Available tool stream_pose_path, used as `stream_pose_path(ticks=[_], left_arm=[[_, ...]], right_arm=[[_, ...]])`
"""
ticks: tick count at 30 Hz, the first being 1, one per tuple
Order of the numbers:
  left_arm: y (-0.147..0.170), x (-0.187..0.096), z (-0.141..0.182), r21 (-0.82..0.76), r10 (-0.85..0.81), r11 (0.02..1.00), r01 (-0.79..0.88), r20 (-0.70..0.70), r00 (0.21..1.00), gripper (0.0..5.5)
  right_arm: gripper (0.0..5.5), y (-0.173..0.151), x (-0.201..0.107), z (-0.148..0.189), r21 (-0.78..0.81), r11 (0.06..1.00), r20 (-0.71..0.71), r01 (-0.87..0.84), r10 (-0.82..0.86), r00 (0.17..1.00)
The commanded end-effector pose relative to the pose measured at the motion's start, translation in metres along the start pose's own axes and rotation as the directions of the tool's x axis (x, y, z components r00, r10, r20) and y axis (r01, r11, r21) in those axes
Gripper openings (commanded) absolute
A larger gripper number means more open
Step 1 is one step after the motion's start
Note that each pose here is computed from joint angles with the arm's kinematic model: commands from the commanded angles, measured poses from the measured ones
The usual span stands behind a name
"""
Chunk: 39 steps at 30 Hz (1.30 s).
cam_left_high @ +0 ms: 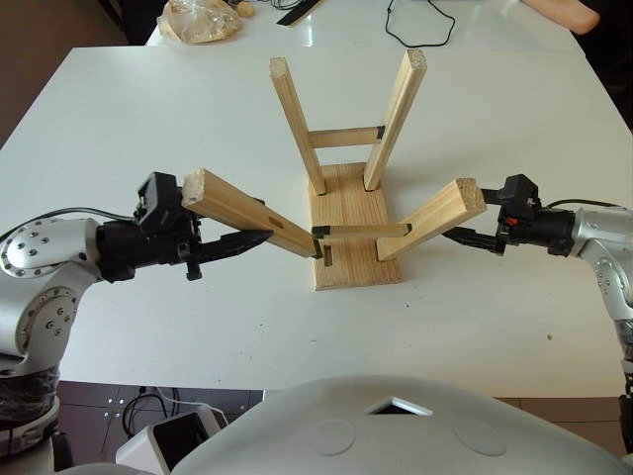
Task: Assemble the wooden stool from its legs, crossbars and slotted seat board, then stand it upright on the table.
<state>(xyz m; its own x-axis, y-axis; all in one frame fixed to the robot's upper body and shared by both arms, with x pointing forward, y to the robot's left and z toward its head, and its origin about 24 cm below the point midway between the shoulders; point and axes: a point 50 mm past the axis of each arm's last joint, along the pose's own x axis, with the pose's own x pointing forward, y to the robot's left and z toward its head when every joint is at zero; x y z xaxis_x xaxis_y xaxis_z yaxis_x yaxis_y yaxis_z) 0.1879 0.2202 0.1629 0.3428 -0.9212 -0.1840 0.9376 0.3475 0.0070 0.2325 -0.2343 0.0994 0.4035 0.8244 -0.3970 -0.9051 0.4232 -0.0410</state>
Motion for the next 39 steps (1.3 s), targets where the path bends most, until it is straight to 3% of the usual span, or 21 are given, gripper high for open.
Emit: stream_pose_path(ticks=[1,12,39], left_arm=[[-0.004,0.009,0.001,0.019,-0.024,1.000,0.024,0.011,1.000,2.08],[-0.010,0.011,-0.022,0.079,-0.060,0.994,0.072,-0.151,0.987,2.08],[-0.003,0.002,-0.018,0.049,-0.105,0.992,0.118,-0.220,0.970,2.07]], right_arm=[[3.52,-0.001,0.002,0.002,-0.028,1.000,-0.003,-0.006,0.006,1.000],[3.52,-0.002,0.004,0.005,-0.042,0.999,0.006,-0.012,0.013,1.000],[3.52,0.006,0.005,0.005,-0.023,1.000,0.036,0.021,-0.020,0.999]])
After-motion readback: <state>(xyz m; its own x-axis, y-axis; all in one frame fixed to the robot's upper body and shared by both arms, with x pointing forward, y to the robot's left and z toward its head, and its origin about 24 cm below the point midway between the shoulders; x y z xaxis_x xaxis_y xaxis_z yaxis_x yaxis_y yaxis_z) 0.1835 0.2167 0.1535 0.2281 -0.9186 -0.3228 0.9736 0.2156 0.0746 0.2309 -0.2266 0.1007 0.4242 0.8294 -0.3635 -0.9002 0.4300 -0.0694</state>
